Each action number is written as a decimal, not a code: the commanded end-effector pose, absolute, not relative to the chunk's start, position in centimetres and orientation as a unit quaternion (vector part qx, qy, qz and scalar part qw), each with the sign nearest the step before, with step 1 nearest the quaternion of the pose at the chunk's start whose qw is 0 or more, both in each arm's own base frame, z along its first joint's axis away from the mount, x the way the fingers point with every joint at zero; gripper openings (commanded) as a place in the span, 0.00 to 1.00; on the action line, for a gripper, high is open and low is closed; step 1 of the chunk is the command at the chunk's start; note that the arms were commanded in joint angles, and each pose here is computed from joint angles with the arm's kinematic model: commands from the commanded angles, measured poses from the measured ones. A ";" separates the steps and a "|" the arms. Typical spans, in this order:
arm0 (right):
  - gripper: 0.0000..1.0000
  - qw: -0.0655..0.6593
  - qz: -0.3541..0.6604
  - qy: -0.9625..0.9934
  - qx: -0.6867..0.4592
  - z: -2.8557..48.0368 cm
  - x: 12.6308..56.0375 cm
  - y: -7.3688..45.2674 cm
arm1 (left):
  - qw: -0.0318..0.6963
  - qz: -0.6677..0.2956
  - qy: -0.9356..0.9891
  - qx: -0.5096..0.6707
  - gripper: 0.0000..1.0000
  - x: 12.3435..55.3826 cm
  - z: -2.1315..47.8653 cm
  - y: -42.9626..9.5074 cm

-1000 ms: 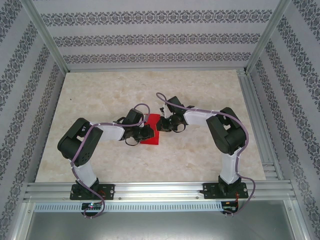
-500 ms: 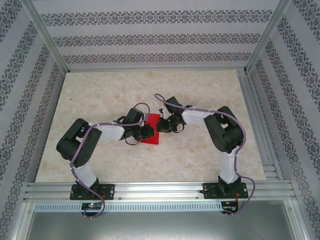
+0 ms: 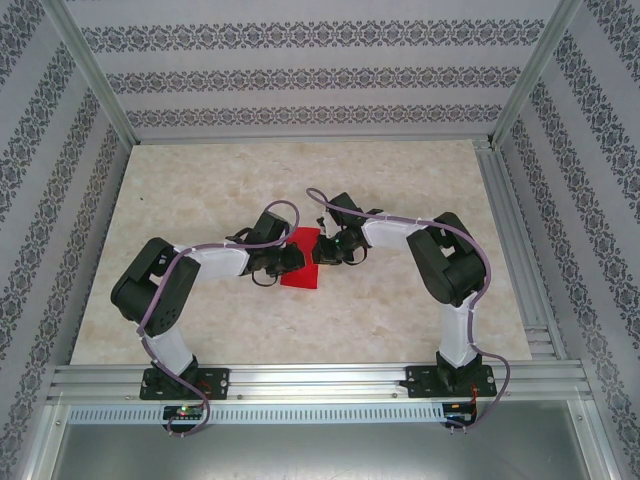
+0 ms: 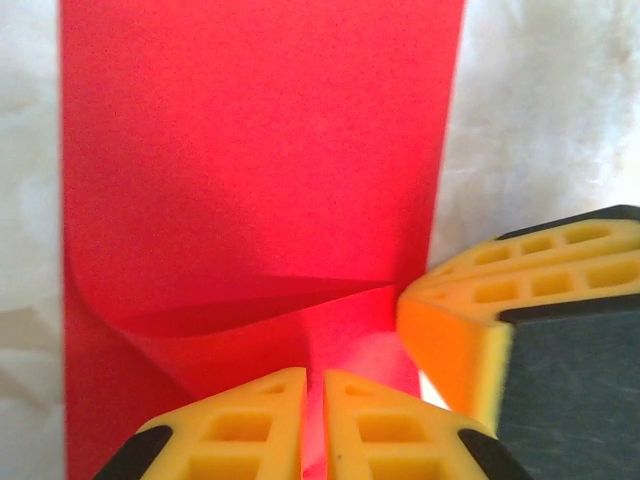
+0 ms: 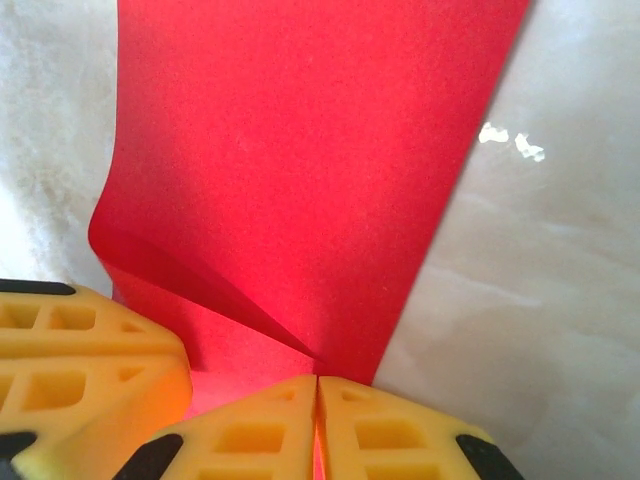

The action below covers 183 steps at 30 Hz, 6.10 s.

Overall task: Fold a paper plane with a square sheet of paper (pick it up from the middle)
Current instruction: Fold the triangle a second time at the center of the table.

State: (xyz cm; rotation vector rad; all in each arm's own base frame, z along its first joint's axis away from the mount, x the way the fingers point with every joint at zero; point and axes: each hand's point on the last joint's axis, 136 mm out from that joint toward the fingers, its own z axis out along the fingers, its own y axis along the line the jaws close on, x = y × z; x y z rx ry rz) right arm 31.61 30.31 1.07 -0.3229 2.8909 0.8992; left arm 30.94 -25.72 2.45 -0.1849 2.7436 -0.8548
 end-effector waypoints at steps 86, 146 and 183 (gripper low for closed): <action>0.12 0.026 0.303 0.936 -0.180 2.6 25.6 33.3 | 0.095 -0.240 0.962 -0.091 0.10 29.8 -1.3 -22.5; 0.13 0.000 0.292 0.941 -0.173 3.3 23.1 30.5 | 0.092 -0.238 0.962 -0.101 0.10 29.4 -1.7 -22.3; 0.14 -0.049 0.270 0.945 -0.179 1.6 20.4 29.8 | 0.094 -0.240 0.961 -0.103 0.10 29.4 -1.7 -22.3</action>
